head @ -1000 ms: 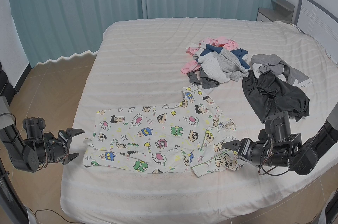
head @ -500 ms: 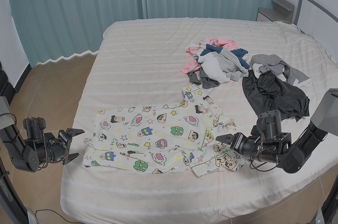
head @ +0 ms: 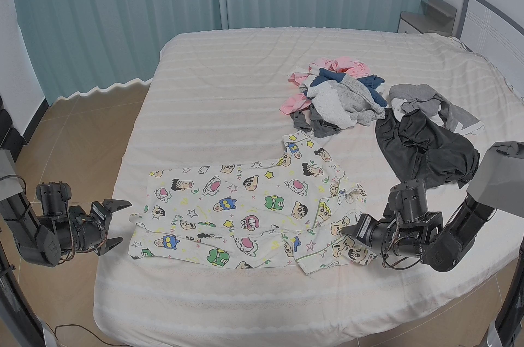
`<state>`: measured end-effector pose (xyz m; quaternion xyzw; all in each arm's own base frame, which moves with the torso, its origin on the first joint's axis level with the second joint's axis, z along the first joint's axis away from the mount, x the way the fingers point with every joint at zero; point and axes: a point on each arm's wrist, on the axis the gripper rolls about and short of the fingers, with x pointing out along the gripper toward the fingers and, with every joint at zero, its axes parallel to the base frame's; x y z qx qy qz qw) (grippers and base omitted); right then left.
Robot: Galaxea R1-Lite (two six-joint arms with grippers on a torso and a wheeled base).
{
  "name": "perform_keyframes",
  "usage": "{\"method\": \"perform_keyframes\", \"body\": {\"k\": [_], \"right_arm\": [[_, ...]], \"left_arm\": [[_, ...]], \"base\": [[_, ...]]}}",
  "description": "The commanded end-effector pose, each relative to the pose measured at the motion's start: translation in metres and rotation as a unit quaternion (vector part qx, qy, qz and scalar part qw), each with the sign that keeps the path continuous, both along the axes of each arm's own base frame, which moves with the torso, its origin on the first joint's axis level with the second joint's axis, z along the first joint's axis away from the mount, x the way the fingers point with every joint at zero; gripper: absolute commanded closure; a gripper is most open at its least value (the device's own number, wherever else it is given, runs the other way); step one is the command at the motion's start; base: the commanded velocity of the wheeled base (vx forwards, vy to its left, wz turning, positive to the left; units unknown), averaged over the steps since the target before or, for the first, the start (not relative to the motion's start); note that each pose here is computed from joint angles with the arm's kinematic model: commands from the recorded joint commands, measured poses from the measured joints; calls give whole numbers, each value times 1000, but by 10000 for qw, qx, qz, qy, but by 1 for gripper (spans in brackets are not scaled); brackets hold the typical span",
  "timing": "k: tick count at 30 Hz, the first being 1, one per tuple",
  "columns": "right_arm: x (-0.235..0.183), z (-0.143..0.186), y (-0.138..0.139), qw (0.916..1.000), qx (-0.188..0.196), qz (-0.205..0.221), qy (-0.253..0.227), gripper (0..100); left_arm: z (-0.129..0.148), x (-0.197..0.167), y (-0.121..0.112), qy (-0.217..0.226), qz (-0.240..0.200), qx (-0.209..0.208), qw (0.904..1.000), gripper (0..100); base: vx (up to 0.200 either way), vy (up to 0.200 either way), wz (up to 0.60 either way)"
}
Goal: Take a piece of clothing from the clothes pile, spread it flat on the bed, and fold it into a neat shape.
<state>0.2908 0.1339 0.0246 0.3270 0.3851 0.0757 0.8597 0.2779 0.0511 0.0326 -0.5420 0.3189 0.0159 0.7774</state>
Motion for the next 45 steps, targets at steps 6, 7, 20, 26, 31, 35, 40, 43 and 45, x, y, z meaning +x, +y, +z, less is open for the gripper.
{"method": "perform_keyframes", "body": {"k": [6,7,20,26,31,35,40,43,45], "right_arm": [[-2,10,-1,9999,38,5,-143,100],[-3,13,-1,9998,50,5,-171,100],[-40,11,1,9993,-133,339,119,100],[-40,-10,-1,9979,-308,320,469,100],[-35,-24,-2,9970,-419,211,612,100],[-28,-33,-3,9971,-441,124,611,100],[-28,-36,-11,9970,-565,-26,527,0],[-30,-31,-15,9973,-586,-52,450,0],[-32,-19,-23,9979,-551,-139,318,0]], "left_arm": [[0,0,0,5,2,-3,10000,0],[0,0,0,5,2,-3,10000,0],[0,0,0,5,2,-3,10000,0],[0,0,0,5,2,-3,10000,0],[0,0,0,5,2,-3,10000,0],[0,0,0,5,2,-3,10000,0],[0,0,0,5,2,-3,10000,0],[0,0,0,5,2,-3,10000,0],[0,0,0,5,2,-3,10000,0]], "base": [[0,0,0],[0,0,0],[0,0,0],[0,0,0],[0,0,0],[0,0,0],[0,0,0],[0,0,0],[0,0,0]]}}
